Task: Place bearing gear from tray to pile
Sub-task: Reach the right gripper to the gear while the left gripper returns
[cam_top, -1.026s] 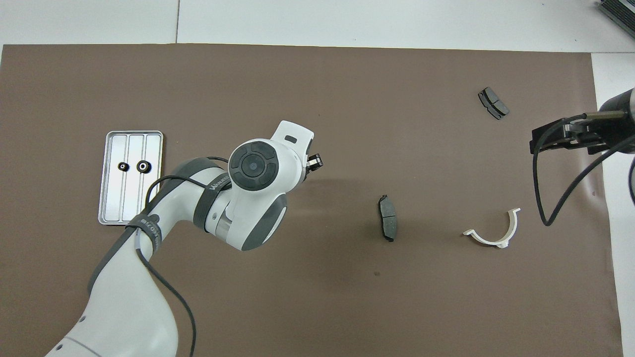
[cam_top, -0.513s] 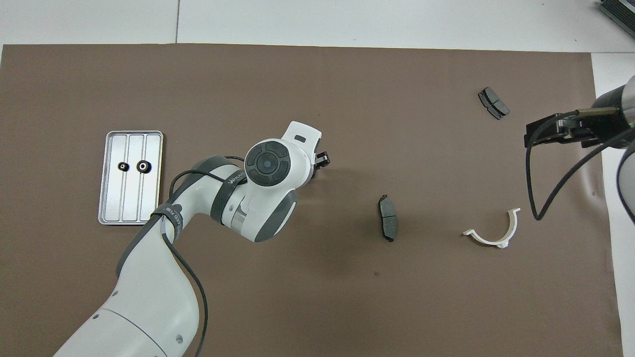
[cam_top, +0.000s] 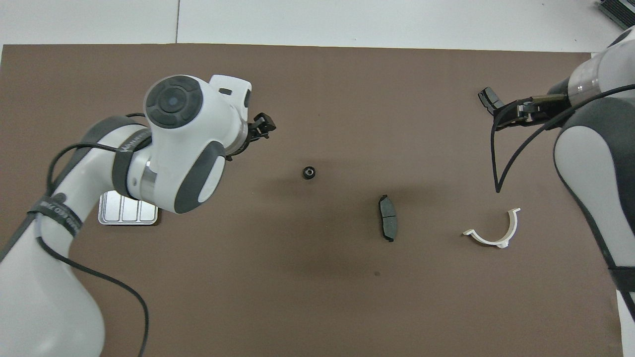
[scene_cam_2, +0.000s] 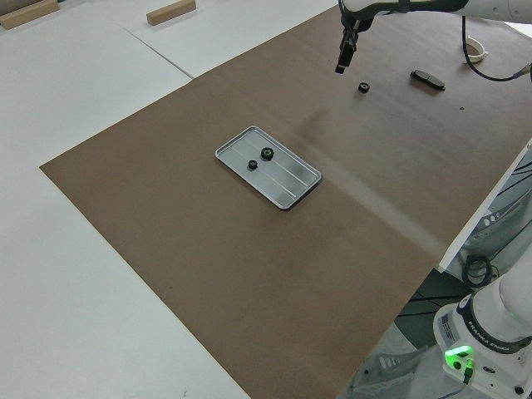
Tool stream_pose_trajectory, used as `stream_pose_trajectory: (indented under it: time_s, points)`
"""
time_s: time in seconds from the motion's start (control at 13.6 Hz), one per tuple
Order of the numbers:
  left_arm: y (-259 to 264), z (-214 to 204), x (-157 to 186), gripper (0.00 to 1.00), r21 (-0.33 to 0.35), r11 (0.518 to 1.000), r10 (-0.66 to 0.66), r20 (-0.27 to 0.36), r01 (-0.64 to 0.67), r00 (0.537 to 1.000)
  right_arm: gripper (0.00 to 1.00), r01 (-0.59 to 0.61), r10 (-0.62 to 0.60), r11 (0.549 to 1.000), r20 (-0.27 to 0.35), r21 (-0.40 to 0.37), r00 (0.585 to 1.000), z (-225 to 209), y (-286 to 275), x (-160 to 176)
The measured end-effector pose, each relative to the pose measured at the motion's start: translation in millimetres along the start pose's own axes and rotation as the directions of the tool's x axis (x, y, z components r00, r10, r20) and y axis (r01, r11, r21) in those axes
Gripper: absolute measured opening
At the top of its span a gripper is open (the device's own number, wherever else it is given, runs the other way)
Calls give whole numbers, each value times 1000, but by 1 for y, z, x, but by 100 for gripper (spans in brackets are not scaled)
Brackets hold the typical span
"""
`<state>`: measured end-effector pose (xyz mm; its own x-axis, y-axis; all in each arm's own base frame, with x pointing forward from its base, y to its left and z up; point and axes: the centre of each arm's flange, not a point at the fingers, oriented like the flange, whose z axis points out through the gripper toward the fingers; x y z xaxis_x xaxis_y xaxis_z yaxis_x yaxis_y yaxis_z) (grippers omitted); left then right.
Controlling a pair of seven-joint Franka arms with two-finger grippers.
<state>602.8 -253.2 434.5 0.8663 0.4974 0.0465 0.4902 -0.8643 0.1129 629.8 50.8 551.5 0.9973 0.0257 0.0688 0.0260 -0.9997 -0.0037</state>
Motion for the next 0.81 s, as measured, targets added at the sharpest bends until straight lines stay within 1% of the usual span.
stream_pose_trajectory:
  time_s: [0.07,0.22,0.44,0.51,0.66,0.73,0.81]
  points:
    - [-23,-5,24,100,11,1000,-22,-5,22,1000,100,20,-20,1000,-13,5,1000,15,-18,8]
    - [-70,-2,68,100,34,999,-37,-1,37,999,100,7,-6,1000,-22,11,1000,53,-58,21]
    - [-148,16,118,100,61,998,-8,12,8,1000,100,-4,5,1000,-31,27,999,106,-117,32]
    - [-176,26,131,100,54,999,6,-3,-6,1000,100,-19,21,999,-38,35,999,118,-143,32]
    - [-221,51,137,100,44,999,15,-33,-14,999,100,-31,34,998,-52,52,998,133,-190,28]
    - [-236,65,133,100,45,999,22,-38,-20,999,100,-30,33,998,-56,57,998,140,-216,24]
    - [-243,74,128,100,45,999,27,-39,-25,999,100,-27,29,999,-59,45,998,149,-242,20]
